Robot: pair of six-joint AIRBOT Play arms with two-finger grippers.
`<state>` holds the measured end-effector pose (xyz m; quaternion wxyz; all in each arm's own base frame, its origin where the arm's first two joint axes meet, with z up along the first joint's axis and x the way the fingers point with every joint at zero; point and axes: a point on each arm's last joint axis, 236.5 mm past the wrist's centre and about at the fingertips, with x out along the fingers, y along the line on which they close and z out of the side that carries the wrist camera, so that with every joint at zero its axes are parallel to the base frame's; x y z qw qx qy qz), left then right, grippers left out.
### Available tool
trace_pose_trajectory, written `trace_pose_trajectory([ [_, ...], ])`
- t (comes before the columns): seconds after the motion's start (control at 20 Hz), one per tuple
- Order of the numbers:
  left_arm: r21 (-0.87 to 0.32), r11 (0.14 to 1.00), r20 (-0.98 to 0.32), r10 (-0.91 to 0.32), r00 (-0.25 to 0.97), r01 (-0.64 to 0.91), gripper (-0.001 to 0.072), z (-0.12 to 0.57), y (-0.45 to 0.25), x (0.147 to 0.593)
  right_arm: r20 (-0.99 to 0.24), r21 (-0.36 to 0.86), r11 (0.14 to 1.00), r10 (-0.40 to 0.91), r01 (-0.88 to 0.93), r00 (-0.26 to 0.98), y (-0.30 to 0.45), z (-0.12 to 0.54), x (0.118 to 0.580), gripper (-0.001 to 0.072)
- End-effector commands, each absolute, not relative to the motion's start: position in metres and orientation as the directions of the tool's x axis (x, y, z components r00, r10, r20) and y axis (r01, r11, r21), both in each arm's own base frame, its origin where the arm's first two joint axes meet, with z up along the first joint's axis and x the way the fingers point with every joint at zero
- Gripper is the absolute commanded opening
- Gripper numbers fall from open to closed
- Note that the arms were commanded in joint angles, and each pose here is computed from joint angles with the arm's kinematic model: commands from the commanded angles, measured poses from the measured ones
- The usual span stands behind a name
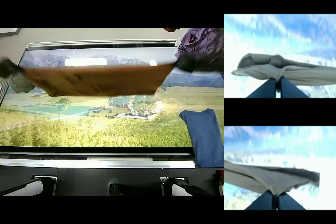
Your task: Fold the clothes and pants, and hang the long-sleeved shirts on hangers.
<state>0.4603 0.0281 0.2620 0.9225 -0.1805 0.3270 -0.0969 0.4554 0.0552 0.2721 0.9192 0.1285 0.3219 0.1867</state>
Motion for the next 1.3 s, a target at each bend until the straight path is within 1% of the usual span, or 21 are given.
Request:
trace_pose_trajectory([
  [0.0, -0.196, 0.979, -0.401, -0.035, 0.915, -0.048, 0.0018, 0.406, 0.052, 0.397, -0.335, 0.216, 0.928, 0.362, -0.303, 0.87, 0.053, 0.407, 0.408, 0.003],
  [0.05, -0.164, 0.982, -0.34, 0.033, 0.94, -0.094, 0.0018, 0.433, 0.057, 0.368, -0.285, 0.181, 0.935, 0.346, -0.304, 0.894, 0.054, 0.431, 0.387, 0.003],
  [0.15, -0.142, 0.977, -0.258, 0.121, 0.958, -0.162, 0.0018, 0.464, 0.057, 0.312, -0.211, 0.115, 0.956, 0.289, -0.27, 0.934, 0.049, 0.465, 0.34, 0.003],
  [0.25, -0.119, 0.971, -0.208, 0.18, 0.961, -0.208, 0.0018, 0.474, 0.055, 0.263, -0.17, 0.06, 0.976, 0.218, -0.211, 0.961, 0.04, 0.484, 0.298, 0.003],
  [0.35, -0.127, 0.956, -0.168, 0.24, 0.956, -0.263, 0.0018, 0.478, 0.057, 0.225, -0.15, 0.054, 0.987, 0.156, -0.149, 0.976, 0.031, 0.492, 0.268, 0.003],
  [0.45, -0.135, 0.946, -0.133, 0.278, 0.951, -0.295, 0.0018, 0.484, 0.058, 0.203, -0.154, 0.057, 0.989, 0.147, -0.139, 0.977, 0.031, 0.492, 0.253, 0.003],
  [0.55, -0.137, 0.946, -0.145, 0.274, 0.951, -0.293, 0.0018, 0.482, 0.058, 0.205, -0.186, 0.085, 0.987, 0.148, -0.135, 0.971, 0.03, 0.483, 0.259, 0.003],
  [0.65, -0.123, 0.952, -0.231, 0.246, 0.941, -0.279, 0.0018, 0.459, 0.06, 0.229, -0.271, 0.13, 0.984, 0.156, -0.125, 0.95, 0.027, 0.456, 0.284, 0.003],
  [0.7, -0.106, 0.965, -0.298, 0.2, 0.933, -0.241, 0.0018, 0.44, 0.058, 0.252, -0.345, 0.166, 0.978, 0.176, -0.125, 0.922, 0.028, 0.433, 0.302, 0.003],
  [0.8, -0.12, 0.98, -0.444, 0.092, 0.891, -0.161, 0.0018, 0.389, 0.053, 0.303, -0.506, 0.232, 0.966, 0.222, -0.116, 0.833, 0.029, 0.38, 0.343, 0.003],
  [0.85, -0.135, 0.983, -0.528, 0.035, 0.849, -0.125, 0.0018, 0.354, 0.052, 0.332, -0.579, 0.26, 0.961, 0.233, -0.095, 0.781, 0.026, 0.352, 0.365, 0.003],
  [0.95, -0.185, 0.978, -0.669, -0.051, 0.741, -0.099, 0.0018, 0.275, 0.057, 0.387, -0.706, 0.3, 0.953, 0.254, -0.045, 0.661, 0.019, 0.285, 0.414, 0.003],
  [1.05, -0.208, 0.975, -0.755, -0.106, 0.647, -0.083, 0.0018, 0.203, 0.059, 0.434, -0.8, 0.318, 0.948, 0.271, -0.004, 0.535, 0.017, 0.212, 0.456, 0.003],
  [1.15, -0.218, 0.974, -0.822, -0.15, 0.55, -0.061, 0.0018, 0.126, 0.053, 0.478, -0.861, 0.313, 0.95, 0.274, 0.021, 0.429, 0.024, 0.14, 0.492, 0.003],
  [1.25, -0.228, 0.972, -0.857, -0.174, 0.484, -0.054, 0.0018, 0.06, 0.044, 0.509, -0.894, 0.276, 0.96, 0.239, 0.046, 0.379, 0.032, 0.071, 0.527, 0.003],
])
